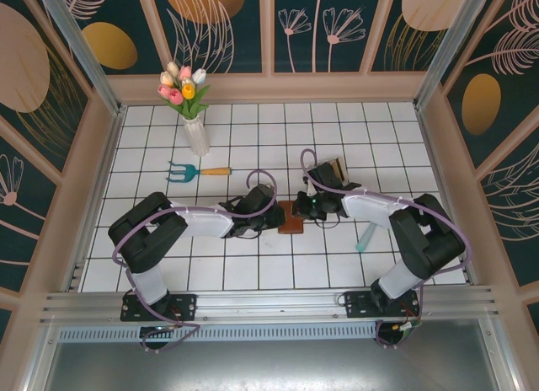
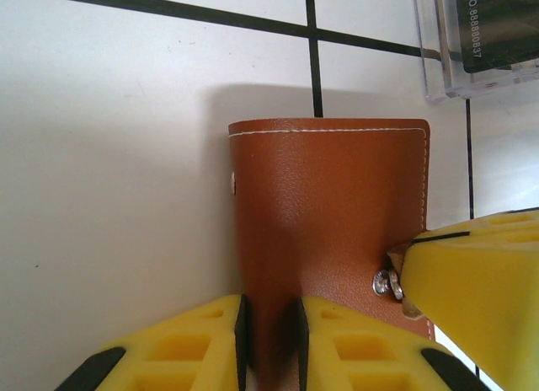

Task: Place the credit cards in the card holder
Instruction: Close the button on the card holder.

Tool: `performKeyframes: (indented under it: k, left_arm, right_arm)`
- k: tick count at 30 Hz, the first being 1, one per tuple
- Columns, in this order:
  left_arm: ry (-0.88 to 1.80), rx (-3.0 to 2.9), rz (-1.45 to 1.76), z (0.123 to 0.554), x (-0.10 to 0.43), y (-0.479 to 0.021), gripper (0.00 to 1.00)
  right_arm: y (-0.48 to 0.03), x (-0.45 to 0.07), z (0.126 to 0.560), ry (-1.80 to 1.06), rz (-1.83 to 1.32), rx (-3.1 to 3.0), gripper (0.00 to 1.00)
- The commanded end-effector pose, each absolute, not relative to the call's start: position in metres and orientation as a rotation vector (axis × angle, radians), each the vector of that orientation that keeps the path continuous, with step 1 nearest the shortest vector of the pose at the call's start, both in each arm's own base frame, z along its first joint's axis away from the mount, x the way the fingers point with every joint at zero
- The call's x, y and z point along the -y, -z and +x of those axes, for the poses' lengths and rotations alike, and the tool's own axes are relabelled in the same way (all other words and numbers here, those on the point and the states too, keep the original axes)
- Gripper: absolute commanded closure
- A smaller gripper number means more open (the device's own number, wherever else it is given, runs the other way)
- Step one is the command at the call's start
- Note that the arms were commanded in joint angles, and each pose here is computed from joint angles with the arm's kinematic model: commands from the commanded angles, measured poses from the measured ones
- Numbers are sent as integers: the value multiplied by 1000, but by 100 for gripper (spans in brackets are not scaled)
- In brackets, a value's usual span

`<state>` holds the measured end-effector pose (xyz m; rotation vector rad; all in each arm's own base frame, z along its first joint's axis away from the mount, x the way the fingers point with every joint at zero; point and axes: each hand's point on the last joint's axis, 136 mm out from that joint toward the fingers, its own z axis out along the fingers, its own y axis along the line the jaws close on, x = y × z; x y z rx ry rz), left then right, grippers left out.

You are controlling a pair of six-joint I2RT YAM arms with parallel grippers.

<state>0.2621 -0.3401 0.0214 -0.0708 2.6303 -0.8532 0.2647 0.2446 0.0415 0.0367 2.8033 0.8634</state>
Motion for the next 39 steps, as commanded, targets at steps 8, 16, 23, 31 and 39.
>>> performKeyframes:
  k: [8,16,23,31,39]
  left_arm:
    - [803,-2713,-71,250,333,1,77]
    - [794,-2718,-73,250,332,3,77]
    - [785,-2717,-84,250,330,4,77]
    - [779,-2717,-90,251,329,4,77]
    - [775,-2712,-94,252,329,3,78]
  right_arm:
    - [-5,-237,242,-709,48,-2928,100]
    - [18,-212,219,-530,41,-2982,100]
    - [35,-200,200,-526,75,-2996,100]
    - [63,-165,171,-201,75,-3062,100]
    - [66,-155,149,-93,46,-3038,100]
